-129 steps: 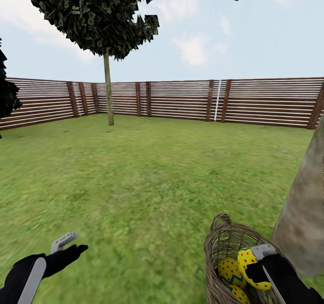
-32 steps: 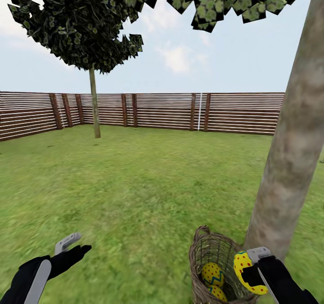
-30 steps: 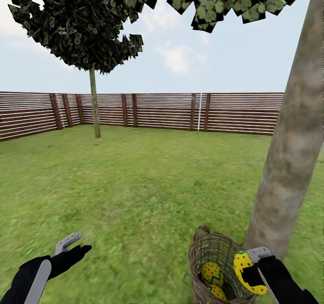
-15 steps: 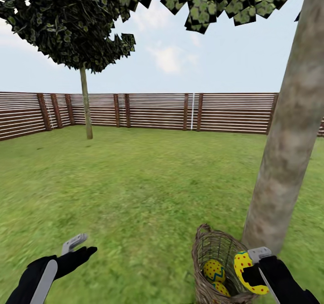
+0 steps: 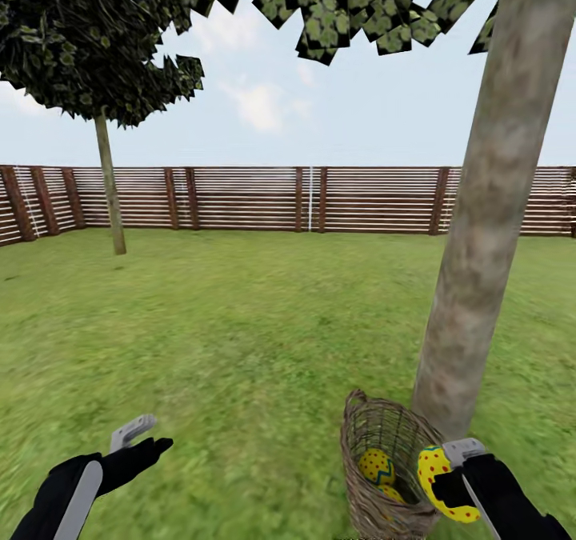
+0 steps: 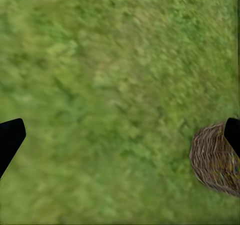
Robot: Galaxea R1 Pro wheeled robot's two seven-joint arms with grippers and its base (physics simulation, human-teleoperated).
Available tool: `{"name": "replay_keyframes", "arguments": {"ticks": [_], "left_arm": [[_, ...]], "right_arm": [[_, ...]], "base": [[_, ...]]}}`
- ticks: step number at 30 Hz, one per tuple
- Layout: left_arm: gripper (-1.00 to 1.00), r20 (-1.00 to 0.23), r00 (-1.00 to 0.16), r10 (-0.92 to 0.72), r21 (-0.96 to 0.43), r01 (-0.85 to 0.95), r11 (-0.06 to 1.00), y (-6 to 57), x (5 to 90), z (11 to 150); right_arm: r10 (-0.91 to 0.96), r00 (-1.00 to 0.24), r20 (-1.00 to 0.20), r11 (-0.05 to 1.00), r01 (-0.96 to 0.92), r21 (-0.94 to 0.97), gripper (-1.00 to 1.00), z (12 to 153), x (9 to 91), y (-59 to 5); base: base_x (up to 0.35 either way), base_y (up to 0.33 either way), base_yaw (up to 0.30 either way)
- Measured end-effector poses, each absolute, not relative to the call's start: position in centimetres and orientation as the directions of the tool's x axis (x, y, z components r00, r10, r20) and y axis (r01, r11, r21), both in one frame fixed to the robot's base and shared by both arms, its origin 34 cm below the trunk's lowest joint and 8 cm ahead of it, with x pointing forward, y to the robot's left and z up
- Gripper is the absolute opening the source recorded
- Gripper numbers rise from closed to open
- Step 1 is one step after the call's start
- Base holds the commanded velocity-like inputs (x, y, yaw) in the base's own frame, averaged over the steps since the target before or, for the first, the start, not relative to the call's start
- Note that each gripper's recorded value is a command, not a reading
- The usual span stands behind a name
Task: Take the three Easter eggs out of the wicker basket on the lawn in the garden, then place them on the lawn next to a single tree (choose any tree) so that all three eggs are next to the same tree and none are left in the basket.
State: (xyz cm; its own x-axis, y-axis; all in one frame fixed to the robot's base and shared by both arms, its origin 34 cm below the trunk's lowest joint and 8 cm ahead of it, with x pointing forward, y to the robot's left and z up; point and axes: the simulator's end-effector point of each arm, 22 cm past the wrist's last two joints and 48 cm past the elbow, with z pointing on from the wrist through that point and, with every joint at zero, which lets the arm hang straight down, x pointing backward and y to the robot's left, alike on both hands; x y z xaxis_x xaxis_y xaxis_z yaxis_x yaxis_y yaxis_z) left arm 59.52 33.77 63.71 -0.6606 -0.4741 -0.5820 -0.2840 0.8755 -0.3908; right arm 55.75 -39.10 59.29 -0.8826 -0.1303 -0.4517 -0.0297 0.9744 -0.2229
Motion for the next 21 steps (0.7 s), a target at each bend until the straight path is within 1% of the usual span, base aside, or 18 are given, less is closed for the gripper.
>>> {"name": "replay_keyframes", "arguments": {"ticks": [2, 4, 12, 15, 18, 20, 21], "left_arm": [[1.0, -0.583, -0.66, -0.474, -0.391, -0.284, 0.876, 33.8, 59.5, 63.8], [1.0, -0.584, -0.659, -0.474, -0.391, -0.283, 0.876, 33.8, 59.5, 63.8], [1.0, -0.578, -0.664, -0.474, -0.393, -0.282, 0.875, 33.5, 59.4, 63.5], [1.0, -0.568, -0.668, -0.48, -0.408, -0.278, 0.87, 32.3, 59.4, 63.3], [1.0, -0.564, -0.671, -0.481, -0.411, -0.277, 0.868, 32.0, 59.3, 63.1], [1.0, -0.562, -0.672, -0.483, -0.413, -0.278, 0.867, 31.8, 59.3, 63.1], [1.0, -0.561, -0.672, -0.484, -0.415, -0.277, 0.866, 31.7, 59.3, 63.0]], "right_arm": [[-0.131, -0.882, -0.452, 0.974, -0.028, -0.226, -1.0, 59.4, 55.7, -39.3], [-0.13, -0.882, -0.453, 0.974, -0.028, -0.226, -1.0, 59.5, 55.7, -39.3], [-0.12, -0.879, -0.461, 0.973, -0.012, -0.23, -1.0, 59.9, 55.8, -40.1], [-0.05, -0.873, -0.484, 0.977, 0.059, -0.207, -1.0, 60.6, 55.7, -42.1], [0.104, -0.827, -0.553, 0.981, 0.177, -0.079, -1.0, 62.6, 56.1, -44.7], [0.149, -0.796, -0.587, 0.982, 0.187, -0.004, -1.0, 63.7, 56.5, -45.2], [0.146, -0.782, -0.606, 0.983, 0.182, 0.003, -1.0, 64.2, 56.9, -45.3]], "base": [[0.008, 0.304, -0.285], [0.102, 0.081, -0.285], [0.219, -0.151, -0.285], [0.228, -0.134, -0.285], [0.225, -0.122, -0.286], [0.225, -0.121, -0.288], [0.224, -0.12, -0.288]]}}
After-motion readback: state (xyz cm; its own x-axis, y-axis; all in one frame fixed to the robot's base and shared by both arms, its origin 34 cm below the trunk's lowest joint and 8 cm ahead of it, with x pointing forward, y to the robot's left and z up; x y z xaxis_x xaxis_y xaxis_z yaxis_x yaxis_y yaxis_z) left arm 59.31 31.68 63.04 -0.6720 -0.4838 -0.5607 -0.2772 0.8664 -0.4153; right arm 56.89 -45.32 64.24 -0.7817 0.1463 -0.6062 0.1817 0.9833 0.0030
